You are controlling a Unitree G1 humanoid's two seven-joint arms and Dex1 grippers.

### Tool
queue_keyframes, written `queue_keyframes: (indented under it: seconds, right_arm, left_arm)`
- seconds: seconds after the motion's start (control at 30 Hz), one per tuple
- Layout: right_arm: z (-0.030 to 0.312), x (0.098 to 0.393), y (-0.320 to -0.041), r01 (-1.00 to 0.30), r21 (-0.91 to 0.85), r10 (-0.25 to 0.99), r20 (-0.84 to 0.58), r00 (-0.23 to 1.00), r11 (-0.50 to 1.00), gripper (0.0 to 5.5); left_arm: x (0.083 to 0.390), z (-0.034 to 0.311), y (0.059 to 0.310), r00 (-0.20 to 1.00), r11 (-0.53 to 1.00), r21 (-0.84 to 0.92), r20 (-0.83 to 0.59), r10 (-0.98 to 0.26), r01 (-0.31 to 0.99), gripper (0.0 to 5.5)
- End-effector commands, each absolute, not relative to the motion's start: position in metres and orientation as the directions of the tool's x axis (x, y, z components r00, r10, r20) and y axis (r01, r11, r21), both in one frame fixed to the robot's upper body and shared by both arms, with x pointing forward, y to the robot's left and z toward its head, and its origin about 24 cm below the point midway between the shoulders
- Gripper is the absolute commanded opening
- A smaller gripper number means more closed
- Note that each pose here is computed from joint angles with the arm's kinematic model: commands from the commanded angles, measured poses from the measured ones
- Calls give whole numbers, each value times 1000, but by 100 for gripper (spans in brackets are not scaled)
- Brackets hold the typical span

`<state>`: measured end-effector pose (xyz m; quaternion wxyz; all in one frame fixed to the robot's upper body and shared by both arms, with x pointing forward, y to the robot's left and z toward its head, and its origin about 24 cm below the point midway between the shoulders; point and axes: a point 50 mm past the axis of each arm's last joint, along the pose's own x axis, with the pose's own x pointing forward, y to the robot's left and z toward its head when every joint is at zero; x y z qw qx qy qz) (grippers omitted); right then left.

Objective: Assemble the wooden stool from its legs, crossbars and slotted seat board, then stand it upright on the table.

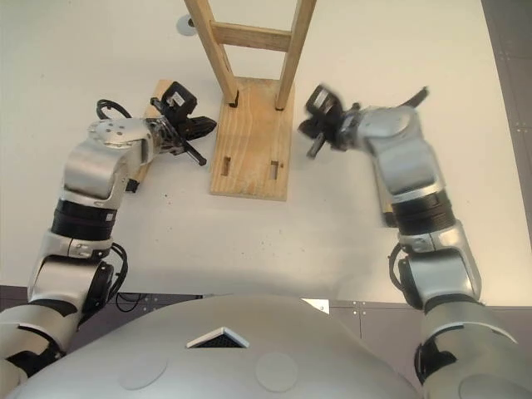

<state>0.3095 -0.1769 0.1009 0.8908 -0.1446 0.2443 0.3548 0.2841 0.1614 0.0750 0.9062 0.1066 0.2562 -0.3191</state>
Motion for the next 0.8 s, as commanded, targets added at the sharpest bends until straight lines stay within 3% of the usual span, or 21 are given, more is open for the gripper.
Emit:
queue_keyframes:
  seconds: [0.03, 0.2, 0.4, 0.8]
  right_arm:
    - [146, 321, -243, -487, -17, 421, -475, 772, 873, 101]
    - [122, 292, -306, -415, -41, 277, -685, 674, 909, 183]
    - [109, 267, -334, -463, 5, 286, -792, 539, 886, 296]
    - [87, 237, -333, -539, 48, 308, -862, 403, 841, 296]
  left_arm:
    - [266, 112, 181, 754, 822, 27, -418, -507, 568, 0]
    - [246, 135, 169, 778, 820, -11, -310, -547, 572, 0]
    - [238, 141, 166, 781, 819, -8, -298, -549, 573, 0]
    - [238, 141, 166, 739, 780, 4, -322, -592, 626, 0]
